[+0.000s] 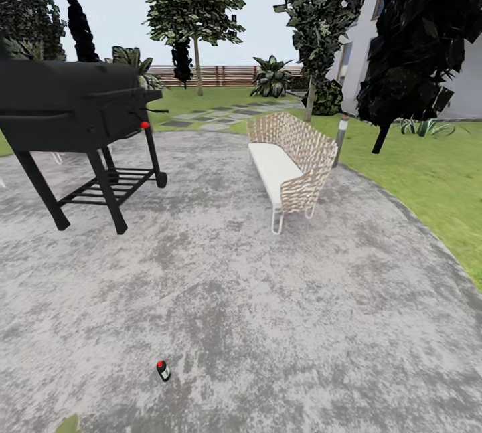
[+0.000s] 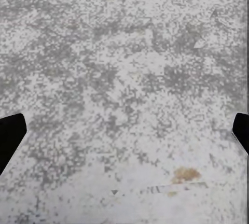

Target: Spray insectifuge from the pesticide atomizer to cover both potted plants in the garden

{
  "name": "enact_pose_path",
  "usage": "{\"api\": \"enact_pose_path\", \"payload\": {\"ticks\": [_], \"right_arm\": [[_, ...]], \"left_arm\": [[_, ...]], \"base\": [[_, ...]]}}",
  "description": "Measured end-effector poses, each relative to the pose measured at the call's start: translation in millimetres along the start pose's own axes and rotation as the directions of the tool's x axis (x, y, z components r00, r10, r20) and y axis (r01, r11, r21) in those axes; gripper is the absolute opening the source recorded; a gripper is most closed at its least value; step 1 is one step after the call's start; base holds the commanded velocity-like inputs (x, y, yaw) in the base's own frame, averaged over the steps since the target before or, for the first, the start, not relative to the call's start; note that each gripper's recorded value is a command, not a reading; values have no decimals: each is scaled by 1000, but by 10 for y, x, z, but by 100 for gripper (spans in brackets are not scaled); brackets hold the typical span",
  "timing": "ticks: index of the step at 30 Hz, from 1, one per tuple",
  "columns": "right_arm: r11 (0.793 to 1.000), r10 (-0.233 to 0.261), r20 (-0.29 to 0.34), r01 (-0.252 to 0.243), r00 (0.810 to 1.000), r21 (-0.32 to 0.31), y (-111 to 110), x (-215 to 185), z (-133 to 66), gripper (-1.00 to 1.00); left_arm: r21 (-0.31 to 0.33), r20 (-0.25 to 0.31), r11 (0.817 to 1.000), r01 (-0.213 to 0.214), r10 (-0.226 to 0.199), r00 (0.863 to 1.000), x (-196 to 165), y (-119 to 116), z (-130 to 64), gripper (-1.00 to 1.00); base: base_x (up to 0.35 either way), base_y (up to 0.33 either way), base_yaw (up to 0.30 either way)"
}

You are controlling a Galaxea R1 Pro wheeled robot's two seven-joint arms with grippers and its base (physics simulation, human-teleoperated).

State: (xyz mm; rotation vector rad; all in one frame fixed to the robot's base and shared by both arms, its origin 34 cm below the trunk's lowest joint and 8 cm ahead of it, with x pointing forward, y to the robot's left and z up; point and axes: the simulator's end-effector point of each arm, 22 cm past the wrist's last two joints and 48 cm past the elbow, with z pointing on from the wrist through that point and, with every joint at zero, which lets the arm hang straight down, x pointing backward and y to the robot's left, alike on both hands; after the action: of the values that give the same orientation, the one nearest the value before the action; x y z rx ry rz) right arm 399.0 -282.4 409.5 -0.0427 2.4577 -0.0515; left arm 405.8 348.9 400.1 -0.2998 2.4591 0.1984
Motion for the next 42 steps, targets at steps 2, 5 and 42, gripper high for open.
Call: {"api": "enact_pose_path", "payload": {"ticks": [2,5,42], "right_arm": [[1000,0,0,0,1000,0,4,0,0,100],[1000,0,0,0,1000,1,3,0,1,100],[1000,-2,223,0,975,11,-51,-1103,77,100]], "left_arm": [[0,0,1000,0,0,1000,0,0,0,100],[0,0,1000,0,0,1000,0,1,1,100],[30,95,997,-76,73,993,-701,-73,242,100]], "base": [[172,-109,10],[83,-29,153],[53,0,20]]}}
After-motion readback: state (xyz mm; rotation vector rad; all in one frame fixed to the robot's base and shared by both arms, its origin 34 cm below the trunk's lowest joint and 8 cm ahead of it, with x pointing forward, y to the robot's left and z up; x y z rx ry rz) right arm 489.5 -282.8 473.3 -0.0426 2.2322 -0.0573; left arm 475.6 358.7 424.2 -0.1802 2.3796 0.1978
